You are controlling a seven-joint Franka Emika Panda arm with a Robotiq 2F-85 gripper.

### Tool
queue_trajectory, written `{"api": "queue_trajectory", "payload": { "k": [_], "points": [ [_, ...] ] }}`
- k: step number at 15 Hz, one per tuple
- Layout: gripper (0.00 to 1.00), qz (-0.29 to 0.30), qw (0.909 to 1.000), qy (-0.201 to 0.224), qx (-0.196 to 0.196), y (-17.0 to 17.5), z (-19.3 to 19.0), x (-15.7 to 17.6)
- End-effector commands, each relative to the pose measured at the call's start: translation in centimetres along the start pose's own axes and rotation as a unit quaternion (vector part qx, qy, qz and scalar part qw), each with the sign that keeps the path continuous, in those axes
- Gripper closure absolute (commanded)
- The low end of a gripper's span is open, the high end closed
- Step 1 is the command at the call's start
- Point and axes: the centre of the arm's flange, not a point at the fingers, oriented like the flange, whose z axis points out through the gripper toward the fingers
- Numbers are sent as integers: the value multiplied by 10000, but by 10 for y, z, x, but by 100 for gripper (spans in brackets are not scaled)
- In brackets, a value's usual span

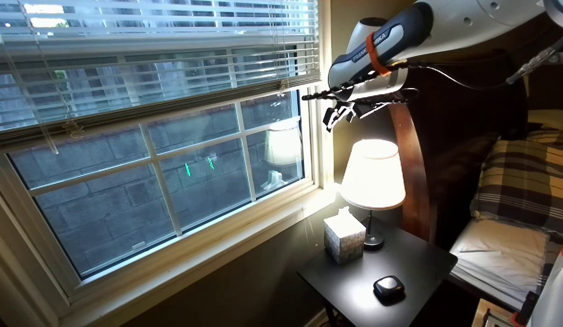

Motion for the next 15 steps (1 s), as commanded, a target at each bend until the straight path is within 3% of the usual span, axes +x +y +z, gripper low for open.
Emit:
{"api": "queue_trajectory", "payload": {
  "k": [1, 6, 10, 11, 15],
  "points": [
    [0, 151, 9964, -385, 734, -16, -24, 3],
    [0, 305, 9927, -187, 1149, -37, -57, 28],
    [0, 149, 9909, 431, 1268, -50, -85, 63],
    [0, 231, 9933, 232, 1109, -47, -76, 48],
    [0, 216, 9932, 274, 1108, -49, -79, 53]
  ]
}}
